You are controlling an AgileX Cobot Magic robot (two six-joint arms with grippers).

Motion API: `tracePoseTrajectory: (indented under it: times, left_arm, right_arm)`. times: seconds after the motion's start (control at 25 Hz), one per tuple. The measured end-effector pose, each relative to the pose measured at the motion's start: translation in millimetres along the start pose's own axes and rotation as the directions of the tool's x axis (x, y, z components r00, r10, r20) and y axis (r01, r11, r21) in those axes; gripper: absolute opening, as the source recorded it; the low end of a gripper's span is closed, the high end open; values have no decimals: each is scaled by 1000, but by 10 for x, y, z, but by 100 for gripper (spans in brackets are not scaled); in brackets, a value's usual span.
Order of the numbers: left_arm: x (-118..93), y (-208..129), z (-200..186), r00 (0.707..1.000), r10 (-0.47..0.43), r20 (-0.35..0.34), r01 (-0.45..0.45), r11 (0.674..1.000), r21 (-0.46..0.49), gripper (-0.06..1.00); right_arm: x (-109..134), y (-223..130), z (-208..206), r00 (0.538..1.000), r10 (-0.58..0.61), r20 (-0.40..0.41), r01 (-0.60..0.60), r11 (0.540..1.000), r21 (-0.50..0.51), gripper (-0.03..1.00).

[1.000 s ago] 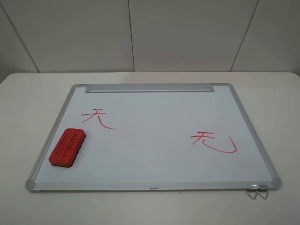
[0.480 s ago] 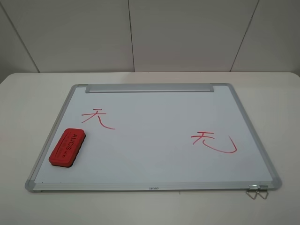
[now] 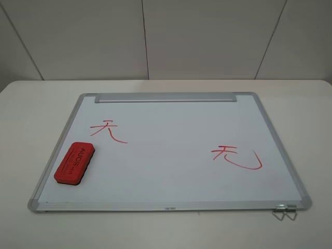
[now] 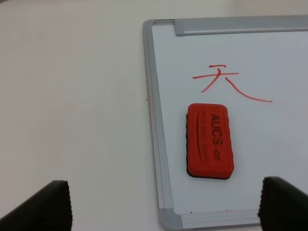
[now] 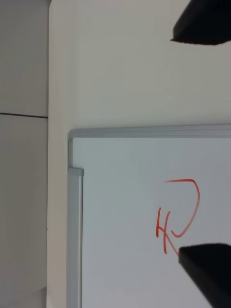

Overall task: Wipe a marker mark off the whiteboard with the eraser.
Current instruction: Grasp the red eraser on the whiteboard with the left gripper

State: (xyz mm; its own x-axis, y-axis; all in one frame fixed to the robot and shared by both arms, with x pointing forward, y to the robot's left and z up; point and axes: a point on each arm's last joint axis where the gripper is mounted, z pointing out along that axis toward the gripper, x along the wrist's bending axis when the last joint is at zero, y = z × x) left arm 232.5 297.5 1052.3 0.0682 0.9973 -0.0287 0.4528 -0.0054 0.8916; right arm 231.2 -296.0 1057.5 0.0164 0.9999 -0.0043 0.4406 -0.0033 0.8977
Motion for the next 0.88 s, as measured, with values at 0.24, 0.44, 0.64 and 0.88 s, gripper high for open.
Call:
tracePoseTrajectory:
  times: [0.24, 0.44, 0.64, 0.88]
  left_arm:
    - [-46, 10, 0, 998, -44, 50, 45, 999, -9, 77]
    - [-78, 220, 111, 995, -45, 87, 42, 998, 42, 77]
    - [-62, 697, 500, 995, 40, 96, -59, 978, 201, 77]
    - [-61, 1240, 1184, 989, 35, 141, -95, 892, 442, 77]
  right_arm:
    - [0, 0, 0, 1000, 0, 0, 0, 1000, 0, 71]
    - [0, 0, 0, 1000, 0, 0, 0, 1000, 0, 71]
    - [0, 0, 0, 1000, 0, 0, 0, 1000, 0, 71]
    - [0, 0, 0, 1000, 0, 0, 0, 1000, 0, 71]
